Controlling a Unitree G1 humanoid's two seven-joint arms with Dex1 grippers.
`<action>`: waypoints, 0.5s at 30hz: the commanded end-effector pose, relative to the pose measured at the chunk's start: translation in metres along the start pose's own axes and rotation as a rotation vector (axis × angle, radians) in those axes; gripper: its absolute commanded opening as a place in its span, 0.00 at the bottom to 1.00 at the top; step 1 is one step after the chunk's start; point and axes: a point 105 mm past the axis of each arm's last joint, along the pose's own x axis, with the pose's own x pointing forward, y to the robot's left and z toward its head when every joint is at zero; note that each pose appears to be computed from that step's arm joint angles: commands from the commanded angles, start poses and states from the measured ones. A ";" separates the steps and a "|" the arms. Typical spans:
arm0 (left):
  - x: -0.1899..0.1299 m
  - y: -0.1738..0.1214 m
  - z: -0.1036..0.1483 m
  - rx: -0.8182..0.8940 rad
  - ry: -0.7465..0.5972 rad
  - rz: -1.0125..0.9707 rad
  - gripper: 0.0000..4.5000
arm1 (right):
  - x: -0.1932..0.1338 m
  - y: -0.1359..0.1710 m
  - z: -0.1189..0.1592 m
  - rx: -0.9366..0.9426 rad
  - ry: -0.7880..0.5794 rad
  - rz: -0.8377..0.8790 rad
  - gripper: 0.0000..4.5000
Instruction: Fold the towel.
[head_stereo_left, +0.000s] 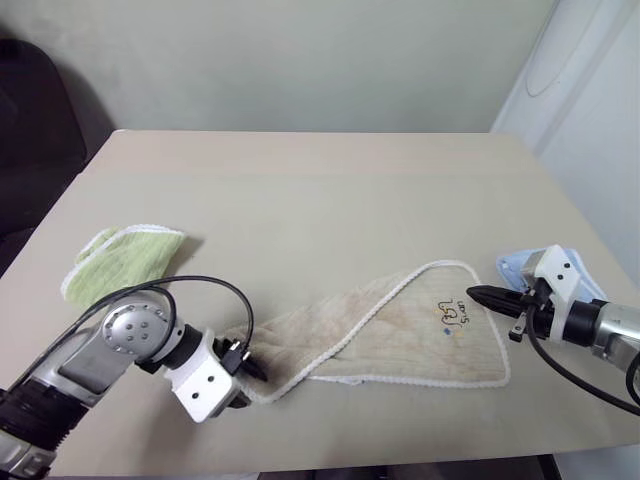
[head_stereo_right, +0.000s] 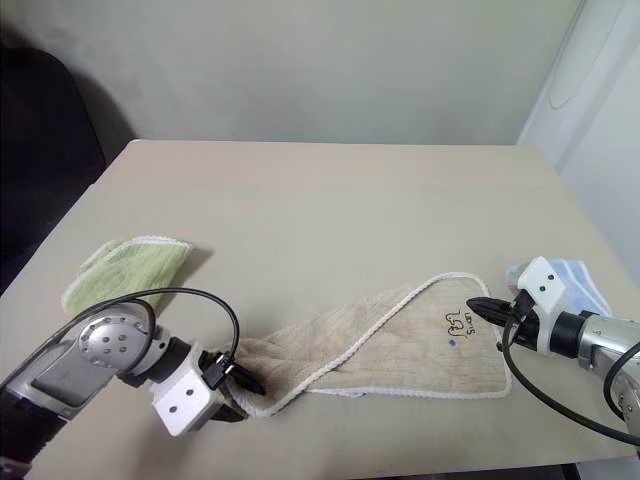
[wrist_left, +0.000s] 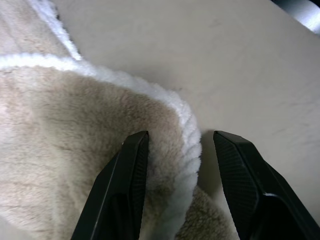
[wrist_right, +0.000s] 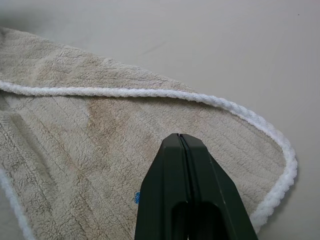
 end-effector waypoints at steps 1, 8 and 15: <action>0.003 0.000 -0.003 0.031 0.031 -0.007 0.42 | -0.001 0.001 0.012 -0.040 -0.035 -0.008 0.00; 0.003 0.003 -0.007 0.036 0.040 0.014 0.00 | -0.001 0.001 0.014 -0.043 -0.039 -0.009 0.00; 0.003 0.007 0.000 0.009 -0.014 0.053 0.00 | 0.000 0.001 0.014 -0.045 -0.040 -0.005 0.00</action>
